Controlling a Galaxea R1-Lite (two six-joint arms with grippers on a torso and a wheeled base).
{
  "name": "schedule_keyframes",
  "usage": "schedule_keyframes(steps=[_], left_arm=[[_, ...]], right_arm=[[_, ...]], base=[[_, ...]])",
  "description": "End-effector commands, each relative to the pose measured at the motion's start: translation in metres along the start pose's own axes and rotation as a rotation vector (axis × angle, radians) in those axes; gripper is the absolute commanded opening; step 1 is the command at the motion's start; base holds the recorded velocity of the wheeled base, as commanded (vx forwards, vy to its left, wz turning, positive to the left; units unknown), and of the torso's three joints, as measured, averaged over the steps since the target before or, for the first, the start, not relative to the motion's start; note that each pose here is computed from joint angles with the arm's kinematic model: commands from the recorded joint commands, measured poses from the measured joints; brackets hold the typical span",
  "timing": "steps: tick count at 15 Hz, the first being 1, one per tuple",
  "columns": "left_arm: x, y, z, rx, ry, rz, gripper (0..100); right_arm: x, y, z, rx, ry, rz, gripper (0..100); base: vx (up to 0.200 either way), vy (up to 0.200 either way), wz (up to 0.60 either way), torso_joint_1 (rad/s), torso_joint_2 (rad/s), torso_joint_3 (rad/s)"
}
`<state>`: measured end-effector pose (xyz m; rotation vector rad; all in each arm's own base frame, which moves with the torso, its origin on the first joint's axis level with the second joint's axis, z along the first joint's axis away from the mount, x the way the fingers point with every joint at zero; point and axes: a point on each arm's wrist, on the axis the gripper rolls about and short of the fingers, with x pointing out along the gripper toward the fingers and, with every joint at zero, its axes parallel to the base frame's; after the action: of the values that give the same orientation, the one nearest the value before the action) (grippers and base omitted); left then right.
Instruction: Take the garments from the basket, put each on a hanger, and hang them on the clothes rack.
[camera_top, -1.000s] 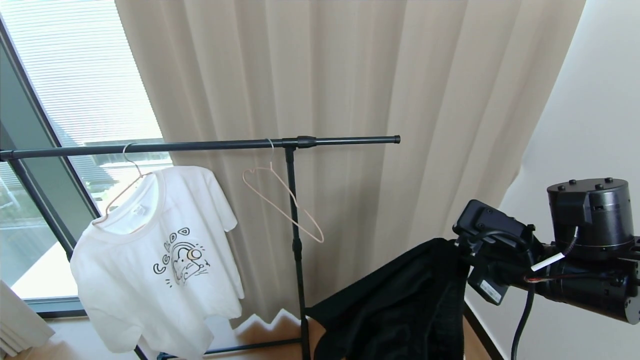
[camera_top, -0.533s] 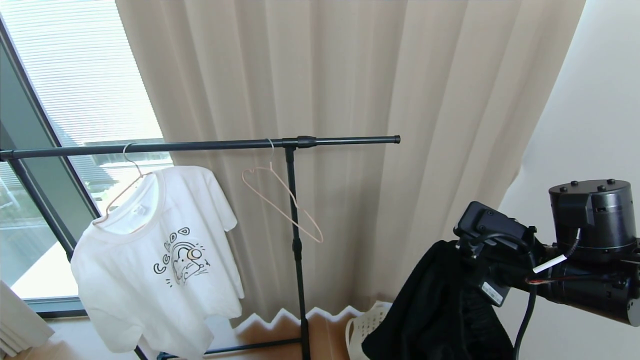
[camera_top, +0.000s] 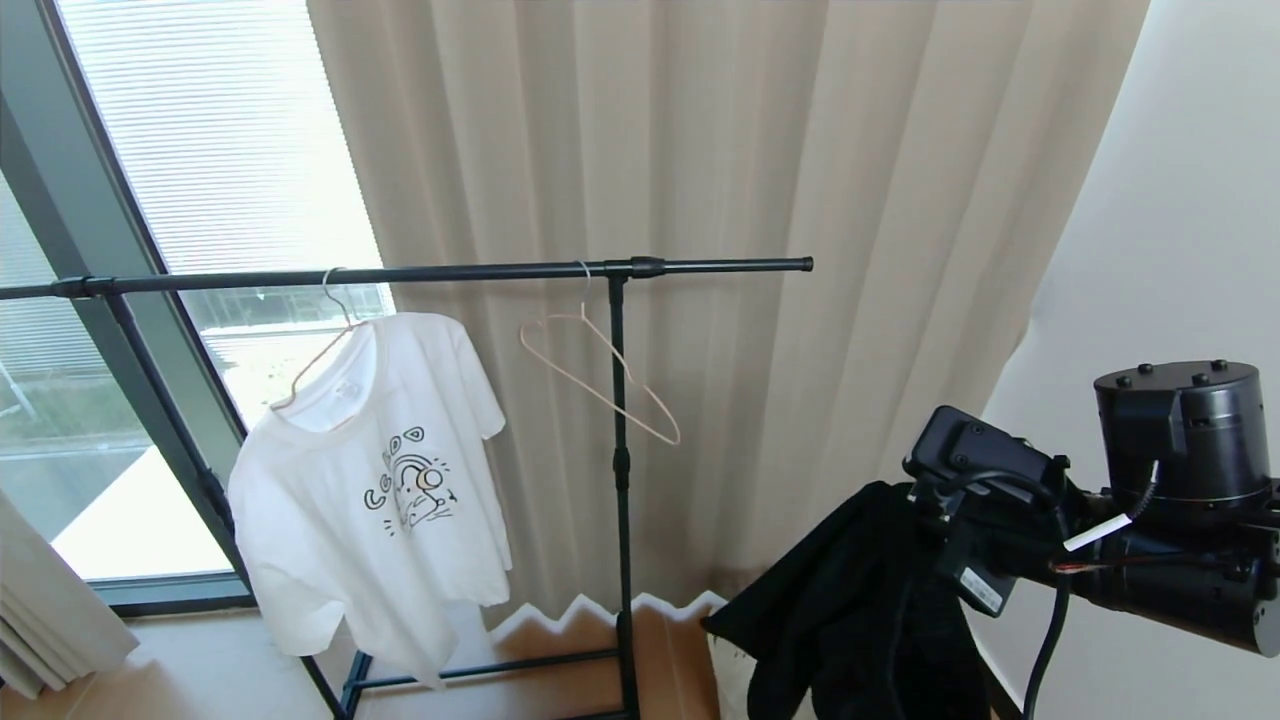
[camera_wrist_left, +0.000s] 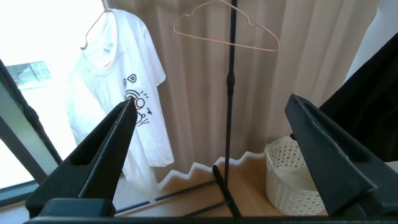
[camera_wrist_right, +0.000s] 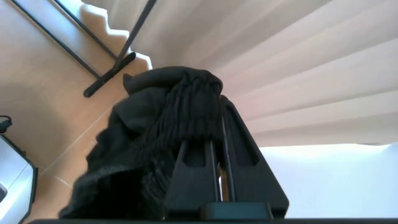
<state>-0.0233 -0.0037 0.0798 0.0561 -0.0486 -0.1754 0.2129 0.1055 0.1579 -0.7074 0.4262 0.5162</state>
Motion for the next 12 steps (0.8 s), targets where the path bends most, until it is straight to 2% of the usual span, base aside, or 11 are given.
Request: schedule_keyframes(steps=[1, 2, 5, 10, 12], left_arm=[[0.0001, 0.0, 0.0, 0.001, 0.001, 0.0, 100], [0.0001, 0.0, 0.0, 0.001, 0.001, 0.0, 100], [0.0001, 0.0, 0.0, -0.001, 0.001, 0.0, 100], [0.0001, 0.0, 0.0, -0.002, 0.001, 0.0, 100], [0.0001, 0.0, 0.0, -0.001, 0.001, 0.002, 100]], right_arm=[[0.0008, 0.0, -0.0004, 0.0, 0.004, -0.001, 0], [0.0008, 0.0, -0.0004, 0.0, 0.004, -0.001, 0], [0.0019, 0.0001, -0.0004, 0.0, 0.006, 0.001, 0], [0.0027, 0.0001, -0.0001, 0.002, 0.005, 0.002, 0], [0.0019, -0.0002, 0.0001, 0.002, 0.003, 0.0, 0]], base=[[0.0, 0.0, 0.0, 0.0, 0.0, 0.0], [0.0, 0.0, 0.0, 0.0, 0.0, 0.0], [0.0, 0.2, 0.0, 0.012, 0.01, 0.004], [0.0, 0.0, 0.0, 0.0, 0.0, 0.0], [0.0, 0.0, 0.6, 0.005, 0.0, 0.007]])
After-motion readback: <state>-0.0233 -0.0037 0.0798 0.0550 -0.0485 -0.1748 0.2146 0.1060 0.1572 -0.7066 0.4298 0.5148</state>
